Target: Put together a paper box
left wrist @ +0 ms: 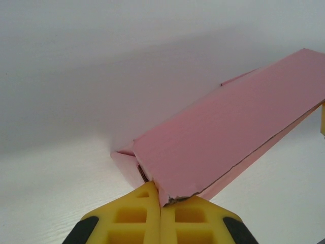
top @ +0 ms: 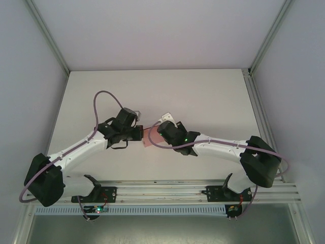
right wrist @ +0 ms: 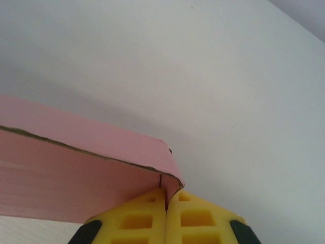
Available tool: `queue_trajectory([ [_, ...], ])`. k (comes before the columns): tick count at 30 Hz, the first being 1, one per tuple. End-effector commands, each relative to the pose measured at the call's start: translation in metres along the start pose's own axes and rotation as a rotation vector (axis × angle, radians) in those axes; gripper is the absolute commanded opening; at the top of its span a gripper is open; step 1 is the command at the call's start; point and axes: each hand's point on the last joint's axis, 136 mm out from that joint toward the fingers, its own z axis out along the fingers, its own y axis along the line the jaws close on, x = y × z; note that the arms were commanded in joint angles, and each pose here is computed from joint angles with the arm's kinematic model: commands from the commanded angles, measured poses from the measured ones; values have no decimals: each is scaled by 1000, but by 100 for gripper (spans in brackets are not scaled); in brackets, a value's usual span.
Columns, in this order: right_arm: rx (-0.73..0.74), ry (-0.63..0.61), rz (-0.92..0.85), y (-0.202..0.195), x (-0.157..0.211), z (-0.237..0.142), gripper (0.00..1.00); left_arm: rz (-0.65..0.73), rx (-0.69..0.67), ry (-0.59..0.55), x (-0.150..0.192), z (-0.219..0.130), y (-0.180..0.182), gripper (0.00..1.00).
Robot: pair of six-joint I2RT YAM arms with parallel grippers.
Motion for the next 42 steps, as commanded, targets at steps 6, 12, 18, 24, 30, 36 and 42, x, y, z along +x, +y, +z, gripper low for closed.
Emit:
queue_trajectory([
  [6,-83,116,-39,21,49,4,0,-53,6,117,34,-3,-9,47],
  [12,-82,105,-10,19,49,2,0,-63,42,50,1,-40,-36,99],
  [18,-67,100,60,18,43,3,0,-299,-6,-59,-20,-59,-13,100],
  [24,-86,115,89,27,42,5,0,-672,107,-167,-35,-48,32,100],
  [30,-79,122,103,28,43,5,0,-766,290,-195,-47,-29,26,100],
  [36,-85,133,114,31,44,7,0,-751,273,-171,-39,-16,32,91],
  [42,-87,136,127,32,44,6,0,-748,307,-84,-22,6,30,74],
])
